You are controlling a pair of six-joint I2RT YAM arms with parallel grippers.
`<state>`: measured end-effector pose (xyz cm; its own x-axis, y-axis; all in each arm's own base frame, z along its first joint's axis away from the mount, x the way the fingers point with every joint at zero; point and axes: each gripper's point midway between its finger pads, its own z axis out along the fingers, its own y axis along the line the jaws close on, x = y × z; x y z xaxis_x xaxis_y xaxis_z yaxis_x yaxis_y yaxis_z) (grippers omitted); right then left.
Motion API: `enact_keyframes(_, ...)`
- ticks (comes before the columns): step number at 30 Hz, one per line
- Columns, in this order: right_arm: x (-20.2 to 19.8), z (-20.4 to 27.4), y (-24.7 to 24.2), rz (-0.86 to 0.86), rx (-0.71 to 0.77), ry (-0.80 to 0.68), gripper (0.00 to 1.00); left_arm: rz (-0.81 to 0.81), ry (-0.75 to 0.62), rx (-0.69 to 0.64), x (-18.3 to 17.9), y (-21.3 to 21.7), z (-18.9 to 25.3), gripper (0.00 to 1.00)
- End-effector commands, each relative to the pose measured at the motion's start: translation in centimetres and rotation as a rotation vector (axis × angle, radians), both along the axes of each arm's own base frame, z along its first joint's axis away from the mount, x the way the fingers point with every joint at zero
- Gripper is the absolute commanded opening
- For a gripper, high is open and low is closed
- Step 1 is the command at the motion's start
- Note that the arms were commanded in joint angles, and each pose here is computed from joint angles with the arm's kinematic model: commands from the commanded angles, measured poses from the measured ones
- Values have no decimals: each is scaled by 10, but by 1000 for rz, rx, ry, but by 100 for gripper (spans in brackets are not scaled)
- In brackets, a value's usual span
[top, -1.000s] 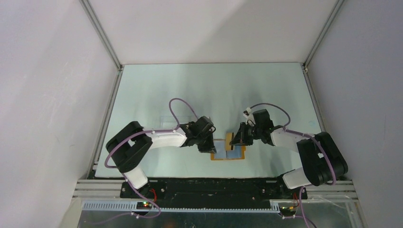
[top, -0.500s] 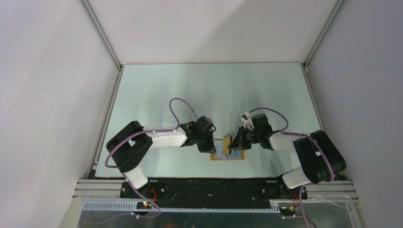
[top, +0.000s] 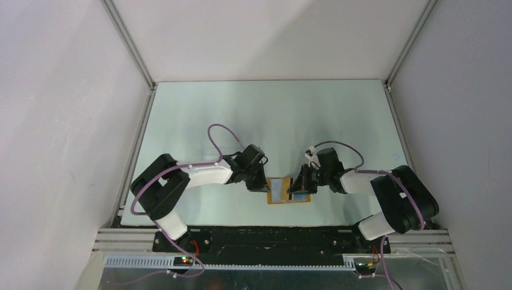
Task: Put the credit cards into the card holder
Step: Insert the credit card into the card holder.
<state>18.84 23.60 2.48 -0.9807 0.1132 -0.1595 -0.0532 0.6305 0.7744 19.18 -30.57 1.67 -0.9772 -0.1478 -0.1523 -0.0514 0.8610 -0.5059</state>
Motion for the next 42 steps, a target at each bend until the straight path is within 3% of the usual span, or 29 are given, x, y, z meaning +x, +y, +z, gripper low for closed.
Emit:
enact_keyframes(1,-22,-28,-12,-5,-90,95,0,25,-16,70,5,22,-7,10)
enact_keyframes(26,-35,-45,1,129,-103,212,0,-26,23,103,2,18,-20,7)
enact_keyframes(28,-38,-44,2,144,-127,224,10,-23,26,99,2,17,-19,7)
enact_keyframes(30,-38,-38,3,156,-153,213,27,-20,30,99,1,18,-19,7)
enact_keyframes(36,-37,-23,3,181,-262,156,57,-16,30,97,1,18,-18,7)
enact_keyframes(42,-33,-21,-3,195,-384,127,72,-17,28,94,1,18,-17,7)
